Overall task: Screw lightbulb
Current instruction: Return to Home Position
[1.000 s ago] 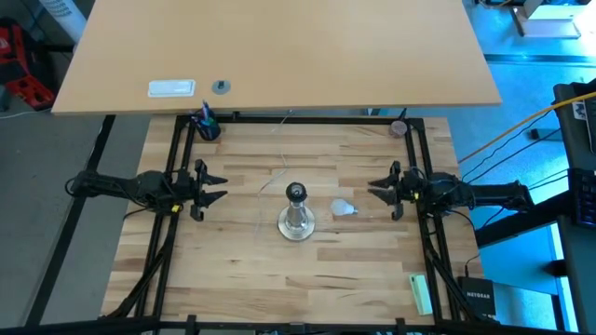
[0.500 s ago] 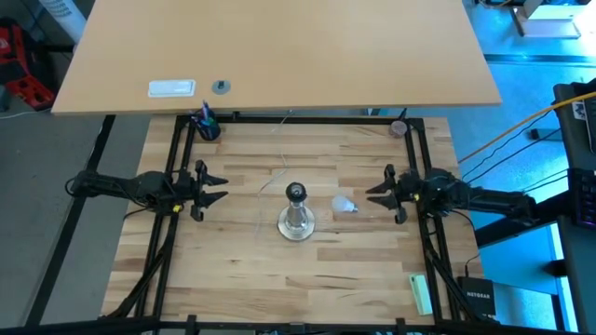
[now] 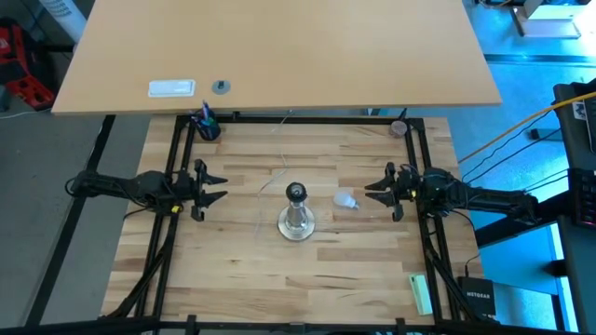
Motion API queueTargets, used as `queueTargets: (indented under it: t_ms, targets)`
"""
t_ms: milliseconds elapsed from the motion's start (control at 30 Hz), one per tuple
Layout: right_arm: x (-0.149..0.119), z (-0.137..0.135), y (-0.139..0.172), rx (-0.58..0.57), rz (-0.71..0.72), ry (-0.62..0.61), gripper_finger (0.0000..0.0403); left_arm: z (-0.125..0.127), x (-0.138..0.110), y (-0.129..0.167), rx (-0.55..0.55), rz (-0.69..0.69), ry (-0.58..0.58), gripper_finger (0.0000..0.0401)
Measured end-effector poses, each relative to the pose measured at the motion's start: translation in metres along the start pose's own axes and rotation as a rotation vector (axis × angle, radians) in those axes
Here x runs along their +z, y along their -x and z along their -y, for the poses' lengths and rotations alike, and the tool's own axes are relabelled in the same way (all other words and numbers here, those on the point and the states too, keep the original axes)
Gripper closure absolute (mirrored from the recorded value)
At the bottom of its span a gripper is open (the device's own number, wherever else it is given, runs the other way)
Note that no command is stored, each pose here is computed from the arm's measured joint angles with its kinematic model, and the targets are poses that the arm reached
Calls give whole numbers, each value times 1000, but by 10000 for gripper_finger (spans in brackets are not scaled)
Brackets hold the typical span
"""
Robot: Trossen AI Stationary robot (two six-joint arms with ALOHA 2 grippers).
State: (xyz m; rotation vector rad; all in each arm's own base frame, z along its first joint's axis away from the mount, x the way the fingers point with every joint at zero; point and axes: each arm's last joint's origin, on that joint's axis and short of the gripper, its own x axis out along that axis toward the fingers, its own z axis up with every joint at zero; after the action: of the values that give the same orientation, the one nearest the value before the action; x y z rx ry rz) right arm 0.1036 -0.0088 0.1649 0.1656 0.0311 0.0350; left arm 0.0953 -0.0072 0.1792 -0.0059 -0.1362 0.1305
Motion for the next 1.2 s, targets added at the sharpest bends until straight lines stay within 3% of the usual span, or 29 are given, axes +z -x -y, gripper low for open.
queueTargets:
  t_ms: [300, 700, 1200]
  targets:
    - [-1, 0, 0, -1, -7, -18, 304, 0, -8, 0, -2, -81, -25, 239]
    - [-3, 3, 0, -76, -18, -21, 304, 0, -8, 0, -3, -84, -26, 239]
    - [-3, 3, 0, -76, -18, -21, 304, 0, -8, 0, -2, -85, -26, 239]
